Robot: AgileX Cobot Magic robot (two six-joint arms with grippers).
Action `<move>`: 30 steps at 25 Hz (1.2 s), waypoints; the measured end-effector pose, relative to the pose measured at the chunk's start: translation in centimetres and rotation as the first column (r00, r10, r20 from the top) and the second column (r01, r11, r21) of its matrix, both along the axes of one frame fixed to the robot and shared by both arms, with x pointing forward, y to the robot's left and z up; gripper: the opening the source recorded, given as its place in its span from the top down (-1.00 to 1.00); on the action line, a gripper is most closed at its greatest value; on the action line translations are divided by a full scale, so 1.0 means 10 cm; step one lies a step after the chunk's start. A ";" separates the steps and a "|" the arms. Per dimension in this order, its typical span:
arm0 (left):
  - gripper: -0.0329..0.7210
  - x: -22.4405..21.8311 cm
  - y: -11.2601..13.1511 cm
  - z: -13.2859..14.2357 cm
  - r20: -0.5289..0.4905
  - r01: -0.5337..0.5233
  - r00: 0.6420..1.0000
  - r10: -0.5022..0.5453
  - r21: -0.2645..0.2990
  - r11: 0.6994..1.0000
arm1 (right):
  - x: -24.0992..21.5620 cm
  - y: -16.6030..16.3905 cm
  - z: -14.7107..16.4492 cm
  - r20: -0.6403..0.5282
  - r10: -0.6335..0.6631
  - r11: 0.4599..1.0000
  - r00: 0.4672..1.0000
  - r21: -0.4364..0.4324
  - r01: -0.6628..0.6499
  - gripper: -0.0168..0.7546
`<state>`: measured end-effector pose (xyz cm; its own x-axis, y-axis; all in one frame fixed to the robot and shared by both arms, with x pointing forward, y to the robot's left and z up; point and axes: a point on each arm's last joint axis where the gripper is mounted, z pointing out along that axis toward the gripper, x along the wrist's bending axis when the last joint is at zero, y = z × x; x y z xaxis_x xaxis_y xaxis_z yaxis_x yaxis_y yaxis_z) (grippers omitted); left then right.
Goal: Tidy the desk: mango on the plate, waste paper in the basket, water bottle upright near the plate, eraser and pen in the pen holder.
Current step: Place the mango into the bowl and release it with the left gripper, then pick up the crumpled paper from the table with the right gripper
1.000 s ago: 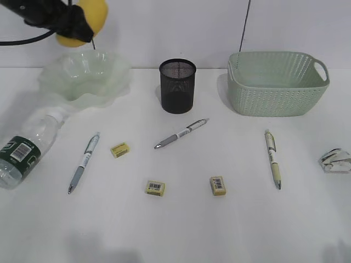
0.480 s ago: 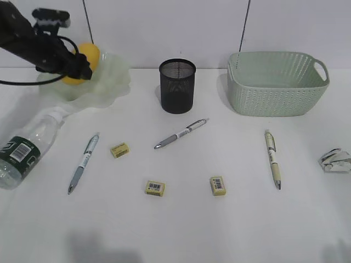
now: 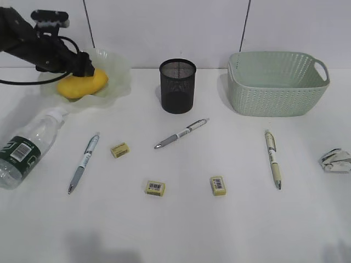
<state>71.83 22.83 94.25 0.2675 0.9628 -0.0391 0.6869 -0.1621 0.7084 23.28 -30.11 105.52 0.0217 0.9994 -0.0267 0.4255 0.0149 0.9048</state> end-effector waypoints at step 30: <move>-0.42 -2.31 0.33 1.88 -0.165 -0.034 0.985 0.040 0.039 0.999 | 0.76 -0.07 0.10 -0.184 -0.113 0.992 0.976 0.036 0.122 -0.33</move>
<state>48.75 26.10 113.05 0.2248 0.9734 -0.0454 0.8005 -0.1579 0.5781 30.87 -30.85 106.48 0.1384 0.9904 0.0058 0.5786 -0.0856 0.8111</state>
